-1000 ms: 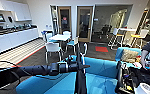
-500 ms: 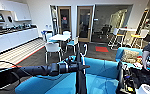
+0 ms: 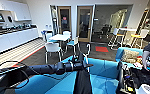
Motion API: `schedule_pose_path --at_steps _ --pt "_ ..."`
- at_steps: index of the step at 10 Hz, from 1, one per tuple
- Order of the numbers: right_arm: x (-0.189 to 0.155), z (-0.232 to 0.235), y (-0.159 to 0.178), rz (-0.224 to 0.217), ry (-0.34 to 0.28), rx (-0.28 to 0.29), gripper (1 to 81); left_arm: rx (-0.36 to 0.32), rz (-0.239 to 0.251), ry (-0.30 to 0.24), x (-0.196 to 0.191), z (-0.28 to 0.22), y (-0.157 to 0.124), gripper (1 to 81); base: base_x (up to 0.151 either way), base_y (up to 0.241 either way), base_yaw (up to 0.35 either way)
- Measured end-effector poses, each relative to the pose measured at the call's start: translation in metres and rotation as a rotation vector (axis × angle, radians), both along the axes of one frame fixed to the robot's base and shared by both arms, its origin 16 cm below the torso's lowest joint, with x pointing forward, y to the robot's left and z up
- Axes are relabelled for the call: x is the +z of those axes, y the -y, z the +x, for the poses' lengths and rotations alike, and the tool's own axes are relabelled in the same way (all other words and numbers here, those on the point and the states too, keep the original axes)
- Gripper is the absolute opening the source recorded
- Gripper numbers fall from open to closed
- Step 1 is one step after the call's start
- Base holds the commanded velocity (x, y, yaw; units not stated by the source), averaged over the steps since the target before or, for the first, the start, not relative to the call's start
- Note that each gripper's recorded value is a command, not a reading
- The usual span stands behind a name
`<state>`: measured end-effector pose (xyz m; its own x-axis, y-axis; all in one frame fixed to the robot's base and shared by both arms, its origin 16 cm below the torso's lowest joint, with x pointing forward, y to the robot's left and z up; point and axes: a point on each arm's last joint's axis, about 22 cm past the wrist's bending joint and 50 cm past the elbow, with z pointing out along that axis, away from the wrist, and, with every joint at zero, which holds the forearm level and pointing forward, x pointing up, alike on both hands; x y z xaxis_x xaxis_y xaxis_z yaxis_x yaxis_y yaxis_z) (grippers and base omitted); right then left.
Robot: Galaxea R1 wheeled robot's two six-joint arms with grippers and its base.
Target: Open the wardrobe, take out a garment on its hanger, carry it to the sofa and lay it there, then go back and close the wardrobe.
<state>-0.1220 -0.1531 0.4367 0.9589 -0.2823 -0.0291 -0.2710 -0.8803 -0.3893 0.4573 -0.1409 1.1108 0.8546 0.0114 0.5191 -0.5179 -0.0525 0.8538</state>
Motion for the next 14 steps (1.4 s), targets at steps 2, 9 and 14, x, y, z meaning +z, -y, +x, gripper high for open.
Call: schedule_pose_path --at_steps 2,9,14 --pt "0.000 0.000 0.000 0.001 0.003 -0.001 81.1 0.018 -0.014 -0.079 -0.009 0.009 0.009 1.0 0.000 0.000 0.000" --pt "0.016 -0.051 0.002 0.000 -0.138 -0.003 81.1 0.104 -0.014 -0.280 -0.109 0.088 0.033 1.0 0.000 0.000 0.000" --pt "0.017 -0.049 -0.002 0.004 -0.144 -0.004 81.1 0.186 -0.019 -0.289 -0.119 0.138 0.062 1.0 0.000 0.000 0.000"
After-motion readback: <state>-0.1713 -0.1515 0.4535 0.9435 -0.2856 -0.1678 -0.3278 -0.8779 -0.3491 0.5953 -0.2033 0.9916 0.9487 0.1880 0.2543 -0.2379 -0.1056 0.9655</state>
